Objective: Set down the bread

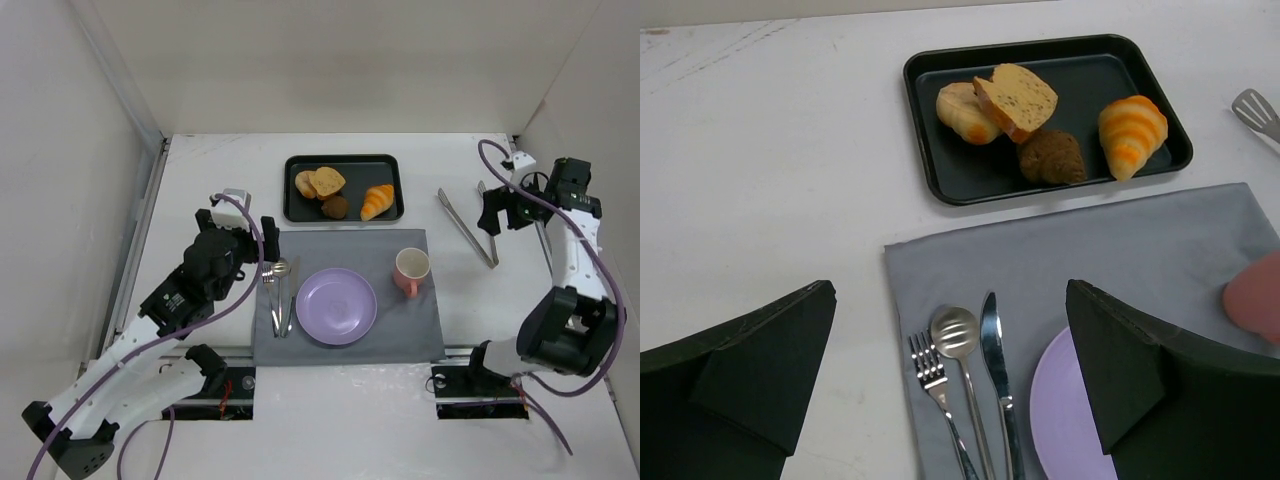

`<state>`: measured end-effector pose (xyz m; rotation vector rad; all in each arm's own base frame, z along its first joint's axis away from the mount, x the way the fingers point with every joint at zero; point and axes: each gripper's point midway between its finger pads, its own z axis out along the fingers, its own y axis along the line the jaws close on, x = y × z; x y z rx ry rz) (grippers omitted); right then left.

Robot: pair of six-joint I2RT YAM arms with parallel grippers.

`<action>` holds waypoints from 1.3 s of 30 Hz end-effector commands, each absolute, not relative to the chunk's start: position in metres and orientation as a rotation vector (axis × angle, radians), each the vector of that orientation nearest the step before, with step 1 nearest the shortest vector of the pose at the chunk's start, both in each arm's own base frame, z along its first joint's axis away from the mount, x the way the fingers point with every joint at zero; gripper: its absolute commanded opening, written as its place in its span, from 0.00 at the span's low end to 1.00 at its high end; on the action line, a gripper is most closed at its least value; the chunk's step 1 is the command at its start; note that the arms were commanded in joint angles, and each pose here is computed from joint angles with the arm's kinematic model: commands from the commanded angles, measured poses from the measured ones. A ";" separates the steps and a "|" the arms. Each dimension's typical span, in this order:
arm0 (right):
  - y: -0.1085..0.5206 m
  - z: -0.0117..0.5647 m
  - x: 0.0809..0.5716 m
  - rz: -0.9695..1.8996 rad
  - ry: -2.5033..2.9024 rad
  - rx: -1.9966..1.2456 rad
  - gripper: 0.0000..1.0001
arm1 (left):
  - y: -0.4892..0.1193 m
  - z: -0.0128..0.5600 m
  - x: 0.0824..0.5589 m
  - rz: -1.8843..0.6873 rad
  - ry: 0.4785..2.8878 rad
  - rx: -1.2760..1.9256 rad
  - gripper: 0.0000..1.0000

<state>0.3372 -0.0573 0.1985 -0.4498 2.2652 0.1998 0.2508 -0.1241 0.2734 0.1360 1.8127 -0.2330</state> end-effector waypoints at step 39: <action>-0.095 0.075 0.419 0.079 2.436 -0.520 1.00 | -0.140 0.288 0.249 -0.326 1.780 0.181 1.00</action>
